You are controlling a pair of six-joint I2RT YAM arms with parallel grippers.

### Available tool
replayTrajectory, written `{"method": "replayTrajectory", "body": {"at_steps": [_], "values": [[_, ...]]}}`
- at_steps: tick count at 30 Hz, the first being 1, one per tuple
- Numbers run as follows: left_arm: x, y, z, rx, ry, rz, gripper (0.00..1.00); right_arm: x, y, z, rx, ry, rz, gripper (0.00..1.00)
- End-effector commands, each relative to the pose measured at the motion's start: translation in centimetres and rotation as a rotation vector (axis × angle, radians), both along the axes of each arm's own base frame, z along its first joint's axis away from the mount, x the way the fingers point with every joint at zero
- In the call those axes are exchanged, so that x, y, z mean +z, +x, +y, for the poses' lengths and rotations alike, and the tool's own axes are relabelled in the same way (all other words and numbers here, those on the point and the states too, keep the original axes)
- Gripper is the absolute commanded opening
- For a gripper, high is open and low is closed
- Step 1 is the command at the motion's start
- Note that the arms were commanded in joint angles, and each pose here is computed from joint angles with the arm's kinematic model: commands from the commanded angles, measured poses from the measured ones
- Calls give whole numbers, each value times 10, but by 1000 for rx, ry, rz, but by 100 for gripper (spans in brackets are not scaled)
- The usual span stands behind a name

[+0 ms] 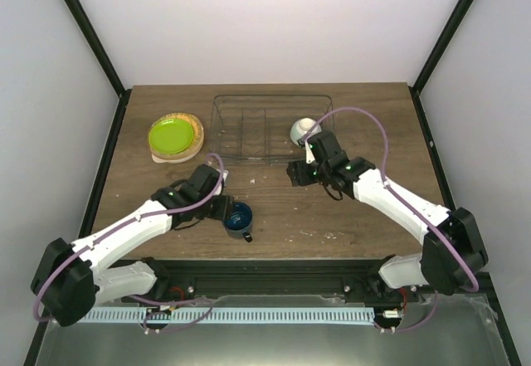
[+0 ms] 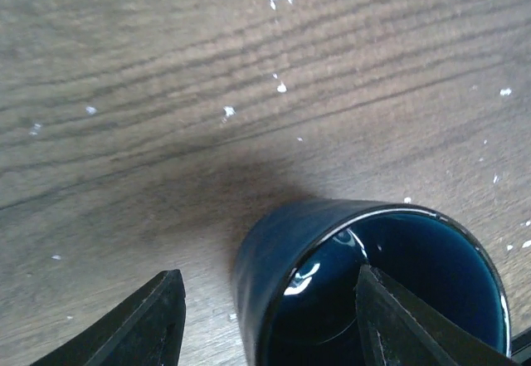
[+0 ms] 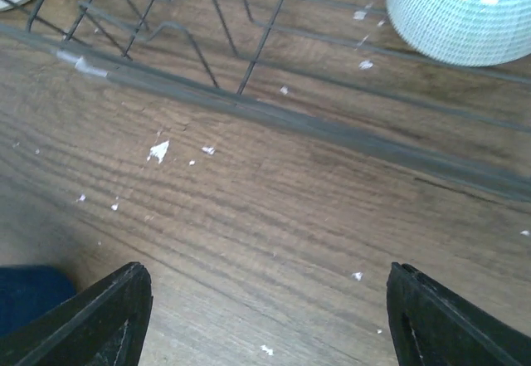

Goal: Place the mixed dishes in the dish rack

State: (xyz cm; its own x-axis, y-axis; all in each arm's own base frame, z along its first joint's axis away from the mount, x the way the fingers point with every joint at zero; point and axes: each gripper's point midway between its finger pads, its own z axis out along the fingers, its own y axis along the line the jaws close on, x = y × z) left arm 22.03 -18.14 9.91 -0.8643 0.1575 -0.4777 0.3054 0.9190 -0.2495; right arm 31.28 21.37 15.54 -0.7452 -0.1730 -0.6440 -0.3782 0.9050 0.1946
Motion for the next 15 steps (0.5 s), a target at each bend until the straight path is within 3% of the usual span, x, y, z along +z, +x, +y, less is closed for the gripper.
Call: {"method": "replayTrajectory", "body": {"at_steps": [1, 5, 15], "values": [[-10, -2, -8, -6, 44, 15, 58, 7, -8, 8, 1, 65, -18, 79], [-21, -4, -10, -14, 83, 42, 52, 5, -15, 2, -6, 70, -18, 79], [-40, -3, -23, -52, 55, 71, 4, 6, -24, 0, 2, 92, -15, 79]]}}
